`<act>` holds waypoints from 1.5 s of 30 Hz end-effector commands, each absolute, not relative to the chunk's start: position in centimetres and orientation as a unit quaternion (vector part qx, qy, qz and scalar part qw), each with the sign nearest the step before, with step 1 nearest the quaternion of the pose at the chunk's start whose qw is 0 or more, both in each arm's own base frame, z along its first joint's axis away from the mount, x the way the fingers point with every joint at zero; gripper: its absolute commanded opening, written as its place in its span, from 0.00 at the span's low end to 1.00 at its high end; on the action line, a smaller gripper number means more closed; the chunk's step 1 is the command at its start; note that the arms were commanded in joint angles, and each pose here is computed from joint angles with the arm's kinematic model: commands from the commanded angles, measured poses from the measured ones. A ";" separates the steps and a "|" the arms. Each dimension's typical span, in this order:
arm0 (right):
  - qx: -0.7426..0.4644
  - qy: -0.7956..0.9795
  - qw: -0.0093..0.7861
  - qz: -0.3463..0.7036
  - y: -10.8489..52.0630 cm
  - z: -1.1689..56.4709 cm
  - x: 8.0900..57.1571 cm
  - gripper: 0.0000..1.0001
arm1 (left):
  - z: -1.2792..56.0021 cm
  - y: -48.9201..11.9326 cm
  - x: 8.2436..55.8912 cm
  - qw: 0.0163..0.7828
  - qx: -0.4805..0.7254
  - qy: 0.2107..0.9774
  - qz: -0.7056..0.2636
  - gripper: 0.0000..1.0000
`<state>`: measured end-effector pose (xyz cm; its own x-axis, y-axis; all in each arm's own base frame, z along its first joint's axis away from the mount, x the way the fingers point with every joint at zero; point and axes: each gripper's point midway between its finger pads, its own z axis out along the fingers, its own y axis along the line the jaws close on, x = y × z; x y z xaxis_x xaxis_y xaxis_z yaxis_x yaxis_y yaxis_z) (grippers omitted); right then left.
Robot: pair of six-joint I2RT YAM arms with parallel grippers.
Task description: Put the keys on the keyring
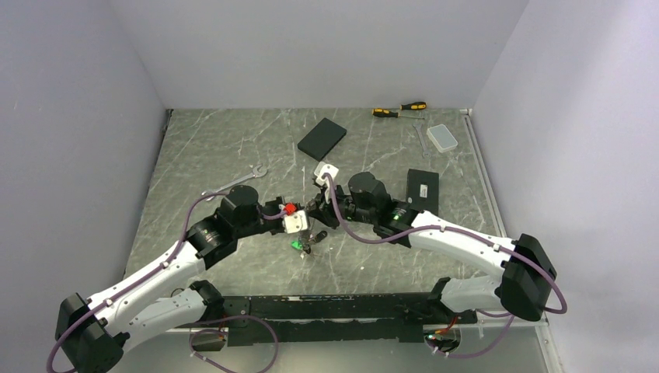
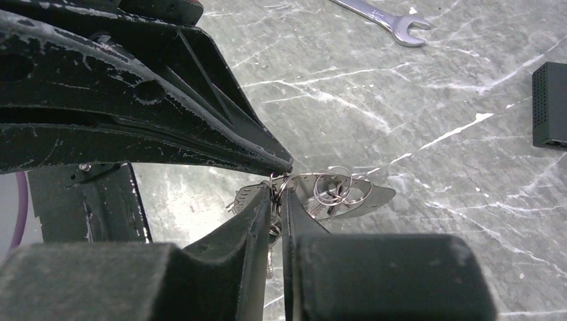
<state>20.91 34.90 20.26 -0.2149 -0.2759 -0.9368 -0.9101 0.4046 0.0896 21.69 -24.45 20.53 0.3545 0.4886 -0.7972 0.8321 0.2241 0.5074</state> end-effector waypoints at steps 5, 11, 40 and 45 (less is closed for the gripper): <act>-0.427 0.674 0.503 0.332 35.0 23.1 21.7 0.03 | 23.8 -24.8 22.3 0.596 0.585 0.529 -0.153 0.00; -0.439 0.667 0.508 0.323 34.6 23.1 21.5 0.00 | 23.8 -24.8 22.3 0.595 0.586 0.529 -0.152 0.00; -0.427 0.662 0.544 0.288 31.8 23.7 21.9 0.00 | 23.4 -24.4 22.7 0.592 0.587 0.534 -0.136 0.00; -0.437 0.652 0.544 0.296 31.9 23.9 21.5 0.00 | 23.6 -24.6 22.0 0.601 0.600 0.508 -0.141 0.00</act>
<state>21.43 31.77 21.92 -0.0775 -0.3044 -0.9494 -0.8894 0.4514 -0.0721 22.08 -24.15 20.79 0.3514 0.5040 -0.7890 0.8224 0.2366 0.5173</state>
